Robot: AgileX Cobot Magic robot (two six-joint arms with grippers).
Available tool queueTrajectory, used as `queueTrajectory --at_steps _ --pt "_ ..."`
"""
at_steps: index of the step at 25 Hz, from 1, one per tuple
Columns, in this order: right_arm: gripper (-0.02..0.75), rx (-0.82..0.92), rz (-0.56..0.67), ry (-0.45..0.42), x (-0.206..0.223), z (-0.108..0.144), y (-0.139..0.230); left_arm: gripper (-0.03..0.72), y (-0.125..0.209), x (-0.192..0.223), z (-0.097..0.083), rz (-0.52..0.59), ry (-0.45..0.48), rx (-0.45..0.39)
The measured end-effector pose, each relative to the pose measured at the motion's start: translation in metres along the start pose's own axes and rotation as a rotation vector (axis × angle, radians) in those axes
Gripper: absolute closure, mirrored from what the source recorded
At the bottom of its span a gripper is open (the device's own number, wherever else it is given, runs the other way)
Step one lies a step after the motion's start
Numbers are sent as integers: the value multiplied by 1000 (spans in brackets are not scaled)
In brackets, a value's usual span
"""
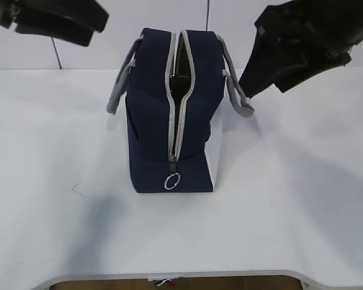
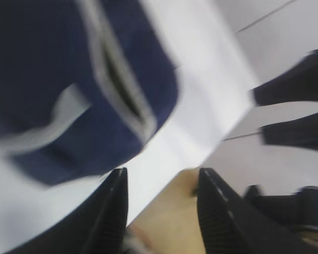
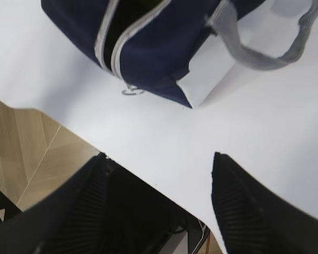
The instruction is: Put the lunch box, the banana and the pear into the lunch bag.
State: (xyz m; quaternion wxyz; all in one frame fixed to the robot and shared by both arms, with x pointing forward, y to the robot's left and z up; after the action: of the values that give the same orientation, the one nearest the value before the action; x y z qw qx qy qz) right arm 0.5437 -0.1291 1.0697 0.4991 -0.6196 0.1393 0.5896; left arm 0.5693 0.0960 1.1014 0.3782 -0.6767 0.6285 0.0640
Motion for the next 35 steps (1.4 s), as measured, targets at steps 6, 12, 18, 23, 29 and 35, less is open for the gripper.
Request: queueTrajectory --at_steps 6,12,18,23,29,35 --pt "260 19 18 -6 7 4 33 358 23 -42 11 -12 -321 10" --pt "302 -14 -293 92 -17 5 49 358 37 -73 -25 -86 -323 92" --pt "305 -259 -436 185 -15 8 88 358 45 -92 -43 -134 -317 129" --pt "305 -466 -552 119 -15 43 109 360 47 -96 -47 -147 -315 135" --pt "307 -479 -643 28 -6 60 109 360 48 -97 -47 -148 -314 131" --pt "310 -446 -709 -48 18 62 92 360 48 -97 -48 -149 -314 132"
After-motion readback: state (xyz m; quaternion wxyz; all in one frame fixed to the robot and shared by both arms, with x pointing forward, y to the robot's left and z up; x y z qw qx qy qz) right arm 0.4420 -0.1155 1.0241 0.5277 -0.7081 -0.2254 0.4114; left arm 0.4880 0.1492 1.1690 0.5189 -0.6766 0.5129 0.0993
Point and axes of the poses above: a point on each arm's last joint axis where the gripper is mounted, x pointing out along that axis toward the gripper, z along the wrist's bending axis when the last joint is at zero, y = z × x, the point moved 9 cm from there along x, pointing out along that axis toward the gripper, and after that the axes turned 7 degrees about -x, right-handed, at the moved point
